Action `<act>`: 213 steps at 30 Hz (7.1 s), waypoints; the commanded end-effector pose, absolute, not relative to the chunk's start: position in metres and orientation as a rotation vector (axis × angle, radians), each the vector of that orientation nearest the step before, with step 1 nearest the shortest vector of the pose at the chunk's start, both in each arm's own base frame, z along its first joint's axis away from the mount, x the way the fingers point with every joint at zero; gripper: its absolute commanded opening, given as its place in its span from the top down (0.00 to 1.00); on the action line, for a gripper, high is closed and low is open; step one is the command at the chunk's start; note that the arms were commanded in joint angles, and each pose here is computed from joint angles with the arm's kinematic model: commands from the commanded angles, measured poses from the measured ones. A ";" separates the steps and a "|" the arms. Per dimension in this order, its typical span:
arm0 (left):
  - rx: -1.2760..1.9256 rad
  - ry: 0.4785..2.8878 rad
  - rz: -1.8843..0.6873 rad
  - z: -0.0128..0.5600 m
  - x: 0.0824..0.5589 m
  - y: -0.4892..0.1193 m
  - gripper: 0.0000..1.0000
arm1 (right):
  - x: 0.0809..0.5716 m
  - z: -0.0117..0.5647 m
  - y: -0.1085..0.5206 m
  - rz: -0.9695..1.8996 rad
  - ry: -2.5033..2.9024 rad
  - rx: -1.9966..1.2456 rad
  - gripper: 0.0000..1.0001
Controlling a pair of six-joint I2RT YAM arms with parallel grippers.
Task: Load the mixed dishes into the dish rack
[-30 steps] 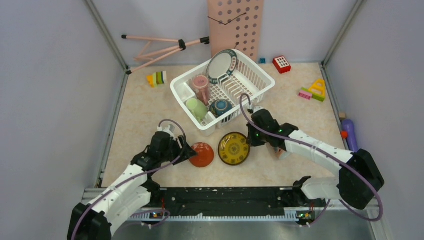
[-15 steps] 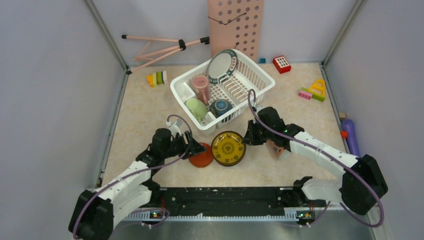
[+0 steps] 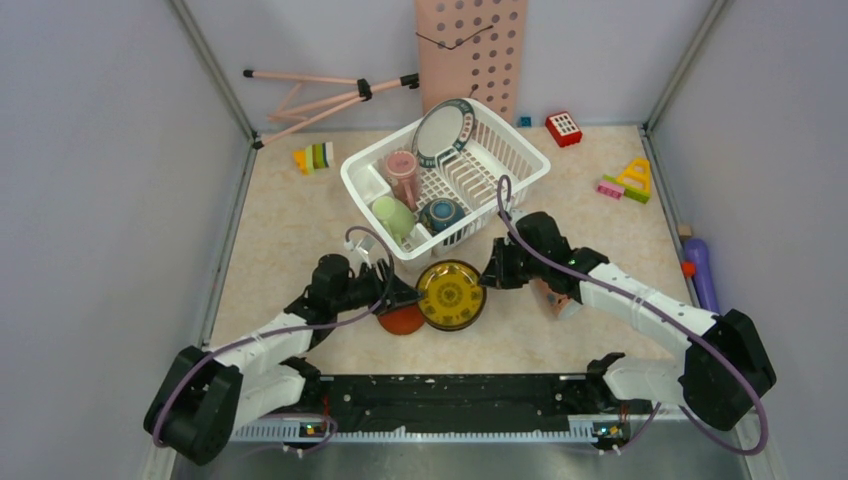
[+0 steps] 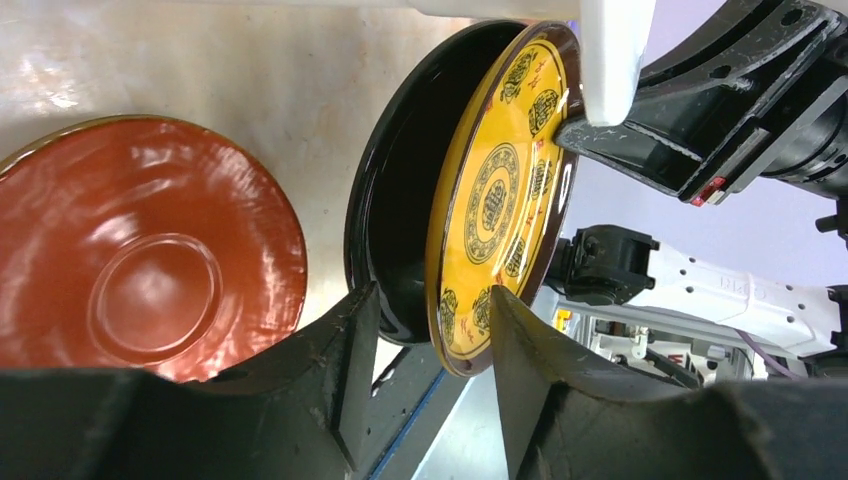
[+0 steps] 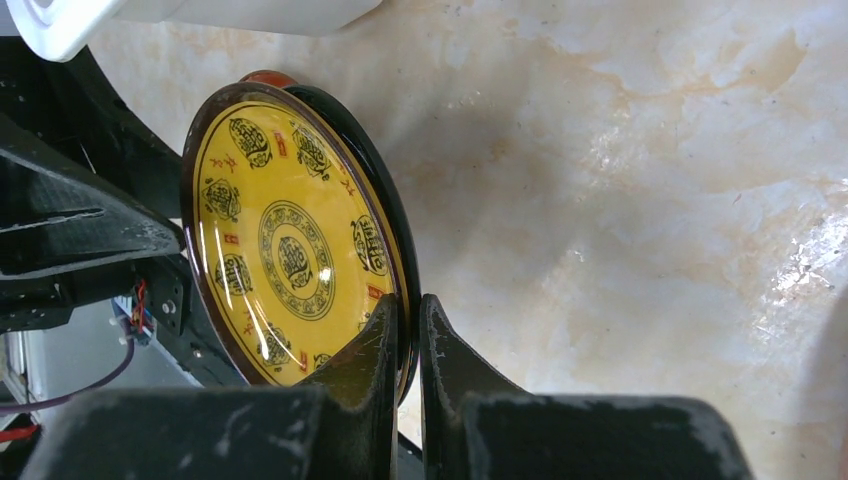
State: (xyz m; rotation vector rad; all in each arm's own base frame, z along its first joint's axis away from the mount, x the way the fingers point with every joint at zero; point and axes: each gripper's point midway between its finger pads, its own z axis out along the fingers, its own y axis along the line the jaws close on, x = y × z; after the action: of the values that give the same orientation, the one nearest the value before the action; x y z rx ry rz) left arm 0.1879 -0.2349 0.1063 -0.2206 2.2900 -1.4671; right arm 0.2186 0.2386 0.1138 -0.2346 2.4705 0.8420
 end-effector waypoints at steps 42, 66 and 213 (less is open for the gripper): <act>0.189 2.100 -0.893 0.252 0.220 -0.210 1.00 | 0.257 0.185 0.159 0.459 2.046 -0.038 0.31; 0.245 1.616 -0.326 0.360 0.385 -0.211 1.00 | 0.241 0.233 0.131 0.454 1.832 -0.025 0.33; 0.204 2.010 -0.708 0.251 0.257 -0.201 0.09 | 0.211 0.031 0.222 1.031 2.588 0.064 0.41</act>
State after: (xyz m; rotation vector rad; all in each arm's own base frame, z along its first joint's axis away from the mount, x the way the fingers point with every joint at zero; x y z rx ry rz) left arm 0.2571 -0.2059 0.2443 0.2225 2.0466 -0.7149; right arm 0.2104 0.2136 0.0344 0.0622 2.5919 0.9509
